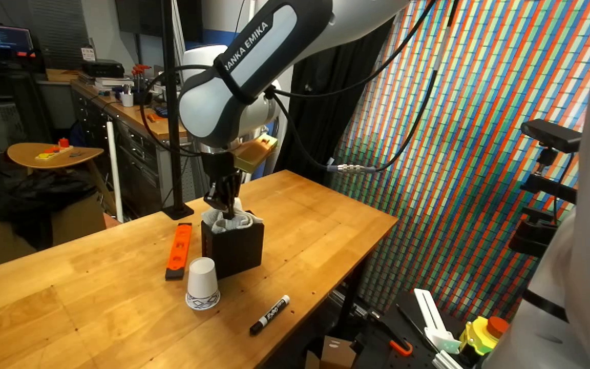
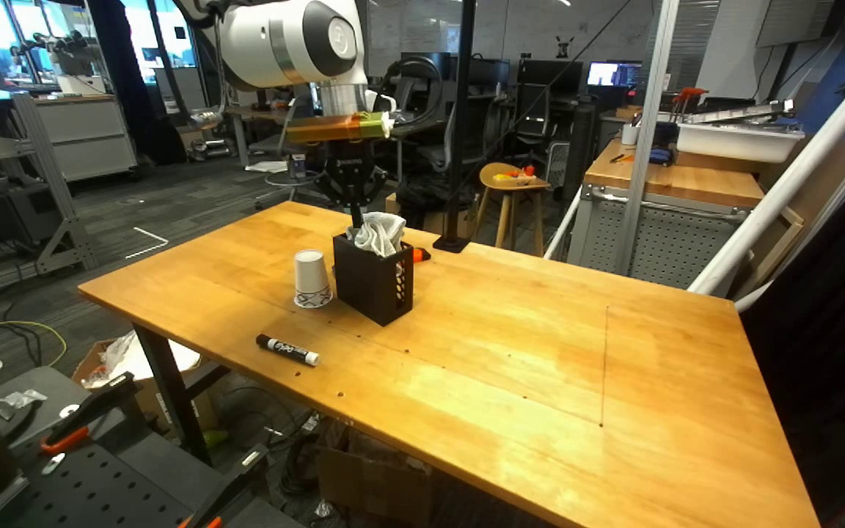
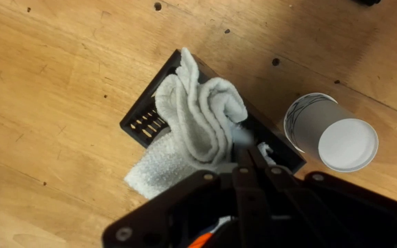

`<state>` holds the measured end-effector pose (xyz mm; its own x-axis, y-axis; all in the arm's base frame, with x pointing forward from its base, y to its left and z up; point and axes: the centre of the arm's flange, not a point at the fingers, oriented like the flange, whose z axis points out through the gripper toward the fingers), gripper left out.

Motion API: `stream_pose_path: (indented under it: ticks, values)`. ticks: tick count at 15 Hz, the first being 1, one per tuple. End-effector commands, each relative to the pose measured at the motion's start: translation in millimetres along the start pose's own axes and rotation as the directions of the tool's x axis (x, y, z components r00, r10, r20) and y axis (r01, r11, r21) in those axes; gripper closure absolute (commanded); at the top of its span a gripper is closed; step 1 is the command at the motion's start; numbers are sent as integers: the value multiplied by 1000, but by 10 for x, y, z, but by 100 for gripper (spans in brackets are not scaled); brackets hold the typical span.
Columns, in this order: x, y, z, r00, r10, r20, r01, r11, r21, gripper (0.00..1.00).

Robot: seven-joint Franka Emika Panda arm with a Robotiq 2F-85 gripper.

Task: Pick up the white towel and place it on the basket, push the towel into the basket

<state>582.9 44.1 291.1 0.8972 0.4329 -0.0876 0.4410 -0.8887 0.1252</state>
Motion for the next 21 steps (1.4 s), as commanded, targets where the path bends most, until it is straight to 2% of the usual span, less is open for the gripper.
stream_pose_path:
  ticks: [1, 14, 21]
  values:
    - [117, 19, 38, 1000, -10, -4, 10, 1000, -8, 94]
    - [291, 5, 333, 1000, -14, 24, 14, 1000, 16, 94]
    - [161, -17, 654, 998, 3, 69, -7, 999, 52, 94]
